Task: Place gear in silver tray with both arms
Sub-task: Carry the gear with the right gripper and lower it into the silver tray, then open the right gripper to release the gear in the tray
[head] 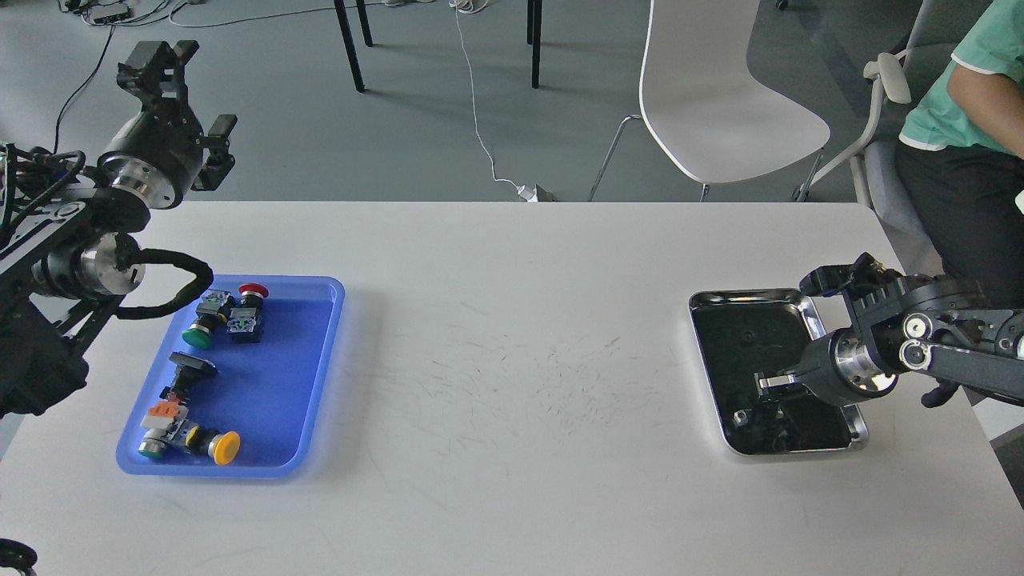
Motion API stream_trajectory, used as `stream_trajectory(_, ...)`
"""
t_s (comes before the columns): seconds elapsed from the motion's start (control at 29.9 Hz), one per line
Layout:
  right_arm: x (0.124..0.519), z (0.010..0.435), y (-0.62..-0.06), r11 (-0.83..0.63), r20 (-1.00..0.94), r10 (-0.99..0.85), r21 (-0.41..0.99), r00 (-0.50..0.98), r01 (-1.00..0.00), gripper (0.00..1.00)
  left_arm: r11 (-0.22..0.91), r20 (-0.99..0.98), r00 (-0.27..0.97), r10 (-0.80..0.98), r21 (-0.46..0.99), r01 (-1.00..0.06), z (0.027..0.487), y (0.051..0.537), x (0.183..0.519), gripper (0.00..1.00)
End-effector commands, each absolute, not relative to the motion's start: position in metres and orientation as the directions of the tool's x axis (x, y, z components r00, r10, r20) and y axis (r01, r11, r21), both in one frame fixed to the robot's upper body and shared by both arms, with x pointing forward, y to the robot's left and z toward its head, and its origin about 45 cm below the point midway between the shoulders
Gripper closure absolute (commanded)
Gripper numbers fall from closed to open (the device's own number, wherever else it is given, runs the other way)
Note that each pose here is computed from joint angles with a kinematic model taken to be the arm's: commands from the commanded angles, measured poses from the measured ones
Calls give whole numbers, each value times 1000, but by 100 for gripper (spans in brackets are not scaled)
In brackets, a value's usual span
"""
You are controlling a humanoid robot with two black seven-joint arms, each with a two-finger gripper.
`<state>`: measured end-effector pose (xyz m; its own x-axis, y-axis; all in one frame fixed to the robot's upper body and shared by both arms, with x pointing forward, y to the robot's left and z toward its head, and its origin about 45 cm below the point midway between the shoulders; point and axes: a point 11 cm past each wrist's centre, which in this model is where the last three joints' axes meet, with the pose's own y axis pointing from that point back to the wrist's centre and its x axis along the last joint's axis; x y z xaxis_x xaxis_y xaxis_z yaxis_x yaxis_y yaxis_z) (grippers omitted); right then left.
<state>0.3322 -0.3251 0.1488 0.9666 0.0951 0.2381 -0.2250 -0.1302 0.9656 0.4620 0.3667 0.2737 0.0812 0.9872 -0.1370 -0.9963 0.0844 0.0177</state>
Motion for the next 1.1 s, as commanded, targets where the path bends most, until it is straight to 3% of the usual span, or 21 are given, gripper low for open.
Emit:
stream_trajectory(0.0, 335, 149, -322, -132, 242, 99, 965, 965, -228, 83, 85, -139, 82, 987, 17, -996, 274, 366, 462, 2)
stream_trajectory(0.6, 345, 163, -319, -148, 280, 90, 953, 956, -265, 64, 84, -136, 81, 987, 17, -996, 273, 366, 462, 2)
stream_trajectory(0.67, 345, 162, -320, -145, 279, 91, 953, 956, -264, 44, 87, -138, 83, 987, 17, -996, 273, 365, 462, 2)
stream_trajectory(0.7, 345, 162, -320, -145, 279, 91, 953, 956, -264, 39, 87, -138, 83, 987, 17, -996, 273, 365, 462, 2)
stream_trajectory(0.8, 346, 163, -320, -148, 281, 88, 952, 956, -267, 36, 84, -137, 80, 987, 19, -996, 273, 367, 462, 2)
stream_trajectory(0.97, 360, 181, -313, -192, 337, 47, 927, 940, -323, 13, 83, -137, 80, 987, 20, -996, 272, 366, 462, 2)
stream_trajectory(1.07, 373, 201, -314, -224, 395, -8, 895, 919, -386, 7, 84, -138, 81, 987, 16, -996, 274, 366, 463, 2)
